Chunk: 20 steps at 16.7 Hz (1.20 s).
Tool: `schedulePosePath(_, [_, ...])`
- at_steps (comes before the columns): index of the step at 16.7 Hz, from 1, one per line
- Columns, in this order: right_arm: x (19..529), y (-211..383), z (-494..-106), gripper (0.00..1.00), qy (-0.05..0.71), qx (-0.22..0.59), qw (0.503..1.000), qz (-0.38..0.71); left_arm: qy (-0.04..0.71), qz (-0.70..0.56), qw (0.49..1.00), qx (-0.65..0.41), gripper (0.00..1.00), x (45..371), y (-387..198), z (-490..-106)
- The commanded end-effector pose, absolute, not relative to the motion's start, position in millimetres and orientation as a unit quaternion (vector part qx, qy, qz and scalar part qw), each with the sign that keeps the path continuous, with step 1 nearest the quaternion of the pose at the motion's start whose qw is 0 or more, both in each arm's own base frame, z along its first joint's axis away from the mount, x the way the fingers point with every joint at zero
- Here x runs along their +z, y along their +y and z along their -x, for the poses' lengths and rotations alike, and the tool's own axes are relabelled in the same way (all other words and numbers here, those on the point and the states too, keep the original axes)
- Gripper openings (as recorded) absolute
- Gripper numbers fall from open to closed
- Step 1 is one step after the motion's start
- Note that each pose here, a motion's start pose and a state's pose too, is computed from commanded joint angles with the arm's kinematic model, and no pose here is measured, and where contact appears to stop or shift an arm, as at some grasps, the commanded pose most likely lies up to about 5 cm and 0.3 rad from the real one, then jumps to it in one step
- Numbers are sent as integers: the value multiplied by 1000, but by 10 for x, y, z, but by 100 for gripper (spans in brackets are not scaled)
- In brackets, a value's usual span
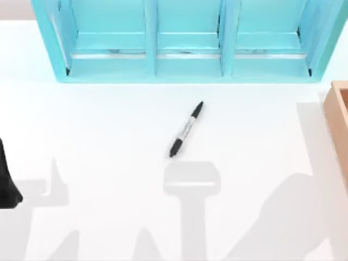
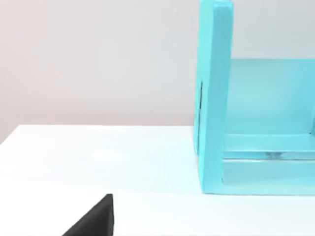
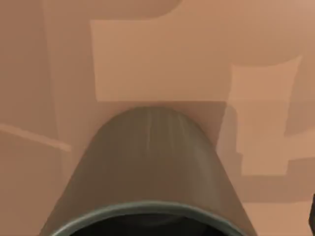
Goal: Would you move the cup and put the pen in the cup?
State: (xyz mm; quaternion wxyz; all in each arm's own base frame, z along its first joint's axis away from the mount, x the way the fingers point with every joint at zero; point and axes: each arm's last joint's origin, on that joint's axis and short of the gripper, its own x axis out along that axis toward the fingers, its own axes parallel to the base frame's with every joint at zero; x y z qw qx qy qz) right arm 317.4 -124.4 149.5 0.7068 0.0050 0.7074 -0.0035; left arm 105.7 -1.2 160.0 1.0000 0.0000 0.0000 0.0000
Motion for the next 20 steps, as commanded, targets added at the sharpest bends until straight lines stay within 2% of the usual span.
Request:
schedulePosePath(2, [1495, -1244, -3174, 2, 707, -3, 707, -5, 0, 0, 1000, 0, 100, 1600, -12, -1057])
schedulePosePath(3, [1495, -1244, -3174, 0, 707, -3, 707, -5, 0, 0, 1000, 0, 100, 1600, -12, -1057])
schedulePosePath(13, [1543, -1199, -3207, 0, 706, -4, 708, -5, 0, 0, 1000, 0, 100, 1600, -12, -1057])
schedulePosePath(17, [1974, -794, -3383, 0, 701, -5, 713, -4, 0, 0, 1000, 0, 100, 1600, -12, -1057])
schedulePosePath(20, [2329, -348, -3379, 0, 723, -2, 691, -7, 0, 0, 1000, 0, 100, 1600, -12, -1057])
